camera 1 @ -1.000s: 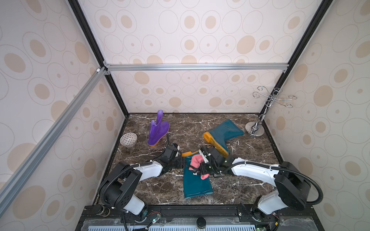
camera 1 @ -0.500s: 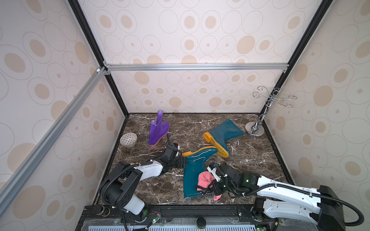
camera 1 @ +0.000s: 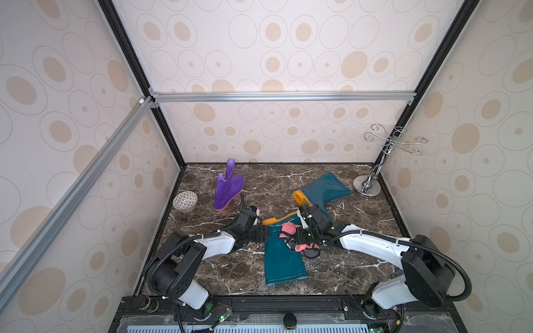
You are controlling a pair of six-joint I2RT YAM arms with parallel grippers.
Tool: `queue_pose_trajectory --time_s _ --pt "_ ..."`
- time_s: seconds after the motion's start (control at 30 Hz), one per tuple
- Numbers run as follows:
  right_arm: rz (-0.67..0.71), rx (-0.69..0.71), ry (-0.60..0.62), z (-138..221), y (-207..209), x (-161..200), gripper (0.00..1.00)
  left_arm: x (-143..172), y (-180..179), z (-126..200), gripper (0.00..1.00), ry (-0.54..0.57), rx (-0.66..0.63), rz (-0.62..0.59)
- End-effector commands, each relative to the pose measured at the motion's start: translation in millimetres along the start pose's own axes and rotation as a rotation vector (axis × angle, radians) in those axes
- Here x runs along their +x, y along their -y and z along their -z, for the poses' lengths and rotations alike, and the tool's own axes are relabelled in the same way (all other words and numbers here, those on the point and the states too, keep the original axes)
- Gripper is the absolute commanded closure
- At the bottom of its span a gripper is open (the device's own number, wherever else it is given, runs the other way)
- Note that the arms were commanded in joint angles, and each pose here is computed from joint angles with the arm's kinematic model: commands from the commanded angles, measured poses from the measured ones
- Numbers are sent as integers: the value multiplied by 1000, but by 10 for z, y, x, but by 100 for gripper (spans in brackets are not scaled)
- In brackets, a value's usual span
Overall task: Wipe the rubber boots with a cloth
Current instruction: Wipe the dirt off the rubber boot.
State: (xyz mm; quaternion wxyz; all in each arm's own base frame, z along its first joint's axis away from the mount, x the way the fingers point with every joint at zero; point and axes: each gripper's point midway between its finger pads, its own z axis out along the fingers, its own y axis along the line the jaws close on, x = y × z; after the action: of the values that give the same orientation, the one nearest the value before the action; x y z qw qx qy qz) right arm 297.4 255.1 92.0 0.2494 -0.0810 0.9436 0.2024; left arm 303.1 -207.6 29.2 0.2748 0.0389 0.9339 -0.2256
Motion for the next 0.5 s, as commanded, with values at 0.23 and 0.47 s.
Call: queue_pose_trajectory --time_s 0.23,0.47 --pt "-67 197 239 307 607 -469 100 409 -284 -45 31 -138 -98 19" --pt "-113 470 190 177 1216 -510 100 398 -274 -45 31 -135 -94 19"
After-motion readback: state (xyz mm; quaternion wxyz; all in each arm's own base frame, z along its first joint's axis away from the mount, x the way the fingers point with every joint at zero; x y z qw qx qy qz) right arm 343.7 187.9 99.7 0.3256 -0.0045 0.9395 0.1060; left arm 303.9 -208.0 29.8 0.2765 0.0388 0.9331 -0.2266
